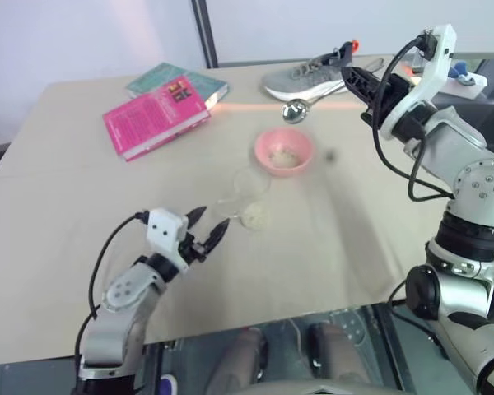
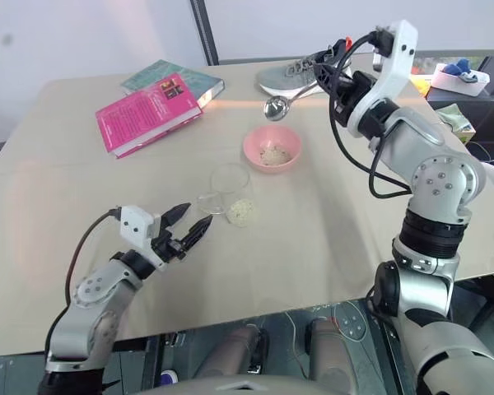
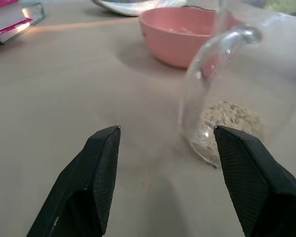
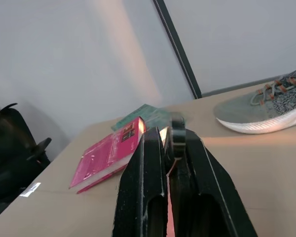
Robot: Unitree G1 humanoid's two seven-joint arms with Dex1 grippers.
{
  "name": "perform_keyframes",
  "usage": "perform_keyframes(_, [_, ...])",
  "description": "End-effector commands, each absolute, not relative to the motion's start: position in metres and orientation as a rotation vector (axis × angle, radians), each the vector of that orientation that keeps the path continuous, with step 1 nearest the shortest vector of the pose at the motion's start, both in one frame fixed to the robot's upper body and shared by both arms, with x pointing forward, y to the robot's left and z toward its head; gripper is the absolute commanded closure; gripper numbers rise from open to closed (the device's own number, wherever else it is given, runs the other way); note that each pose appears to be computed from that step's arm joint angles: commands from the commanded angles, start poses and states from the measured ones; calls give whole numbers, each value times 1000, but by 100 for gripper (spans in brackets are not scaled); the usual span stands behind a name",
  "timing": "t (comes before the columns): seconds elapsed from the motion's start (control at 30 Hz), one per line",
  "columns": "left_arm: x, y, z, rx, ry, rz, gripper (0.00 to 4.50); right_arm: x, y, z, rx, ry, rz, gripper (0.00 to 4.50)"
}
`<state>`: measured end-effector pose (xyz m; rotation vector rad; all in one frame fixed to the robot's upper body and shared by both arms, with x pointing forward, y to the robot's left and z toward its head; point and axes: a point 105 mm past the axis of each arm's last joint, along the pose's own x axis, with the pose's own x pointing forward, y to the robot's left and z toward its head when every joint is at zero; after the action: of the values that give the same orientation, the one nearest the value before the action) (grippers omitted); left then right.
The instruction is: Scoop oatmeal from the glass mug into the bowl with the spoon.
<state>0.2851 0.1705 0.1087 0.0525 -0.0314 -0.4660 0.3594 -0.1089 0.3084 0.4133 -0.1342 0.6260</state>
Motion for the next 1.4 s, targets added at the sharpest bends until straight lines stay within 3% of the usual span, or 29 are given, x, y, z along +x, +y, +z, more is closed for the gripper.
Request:
perform_keyframes(0.03, [289,165,119,46,-95,-462,260,351,-113,321,405,-199,633,450])
perform_keyframes(0.1, [291,164,120,37,-103,-461,350,353,-114,317,411,-190,626,450])
perform_keyframes(0.5, [311,162,127,2,-136,-400,350,351,-105,309,397,-187,632,450])
perform_keyframes(0.63, [312,161,127,-9,-139,-394,448,350,-105,308,384,-182,632,450])
perform_keyframes(0.87, [324,171,149,-72,-191,-310,448,336,-92,313,257,-212,698,450])
perform_keyframes(1.07, [357,189,177,62,-245,-201,448,322,-71,343,180,-294,812,450])
perform_keyframes(1.4, [392,183,202,228,-293,-136,448,327,-35,344,42,-305,900,450])
